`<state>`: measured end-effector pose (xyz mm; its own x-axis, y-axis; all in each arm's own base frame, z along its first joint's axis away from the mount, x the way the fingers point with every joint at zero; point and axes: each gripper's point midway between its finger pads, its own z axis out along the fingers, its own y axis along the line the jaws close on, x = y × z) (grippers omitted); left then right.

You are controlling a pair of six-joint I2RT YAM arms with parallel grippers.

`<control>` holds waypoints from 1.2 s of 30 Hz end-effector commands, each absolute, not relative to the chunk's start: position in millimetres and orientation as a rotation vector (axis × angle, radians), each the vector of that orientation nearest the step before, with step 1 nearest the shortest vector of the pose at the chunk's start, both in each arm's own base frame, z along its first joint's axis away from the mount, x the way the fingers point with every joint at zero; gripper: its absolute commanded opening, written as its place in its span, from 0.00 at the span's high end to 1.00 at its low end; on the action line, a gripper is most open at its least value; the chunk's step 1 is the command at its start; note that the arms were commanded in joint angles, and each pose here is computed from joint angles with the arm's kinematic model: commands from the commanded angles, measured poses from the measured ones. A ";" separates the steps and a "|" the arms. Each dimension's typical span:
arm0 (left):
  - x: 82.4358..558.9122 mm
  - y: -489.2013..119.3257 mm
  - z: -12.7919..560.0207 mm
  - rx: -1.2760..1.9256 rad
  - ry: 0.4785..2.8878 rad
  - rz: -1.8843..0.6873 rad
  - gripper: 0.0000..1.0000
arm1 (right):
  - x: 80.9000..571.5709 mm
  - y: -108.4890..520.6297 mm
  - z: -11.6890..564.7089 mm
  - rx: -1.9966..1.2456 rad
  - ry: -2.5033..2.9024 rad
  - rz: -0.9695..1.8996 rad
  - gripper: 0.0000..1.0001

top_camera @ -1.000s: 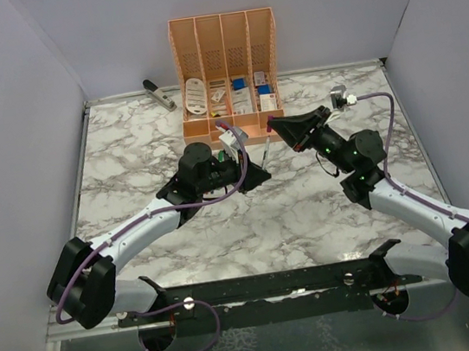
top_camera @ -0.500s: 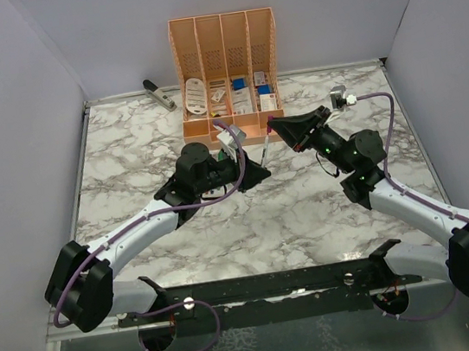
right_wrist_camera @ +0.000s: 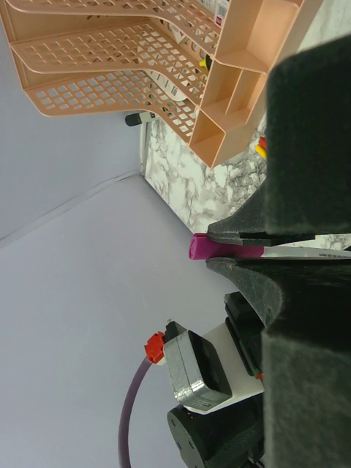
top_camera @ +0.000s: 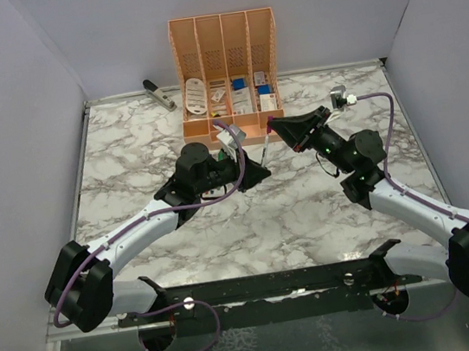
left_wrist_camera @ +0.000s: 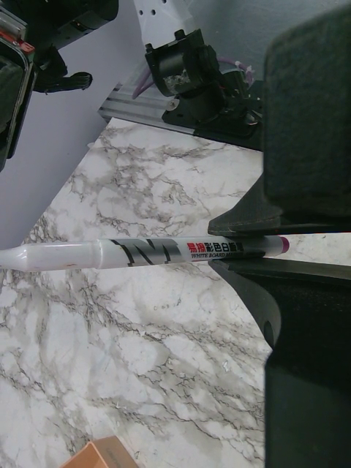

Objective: Insert the pens into the pen caps

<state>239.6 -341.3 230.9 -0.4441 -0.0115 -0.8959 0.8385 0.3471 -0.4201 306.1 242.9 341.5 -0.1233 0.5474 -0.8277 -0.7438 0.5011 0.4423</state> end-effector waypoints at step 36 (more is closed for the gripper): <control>245.0 -344.5 284.1 0.706 1.556 -1.231 1.00 | 290.6 257.6 322.4 -0.274 1.354 1.231 0.98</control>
<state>243.4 -343.3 239.8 -0.4199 -0.0420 -0.9066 0.8462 0.3431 -0.4078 297.0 251.7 335.9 -0.1889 0.5318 -0.8255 -0.7669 0.4452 0.4623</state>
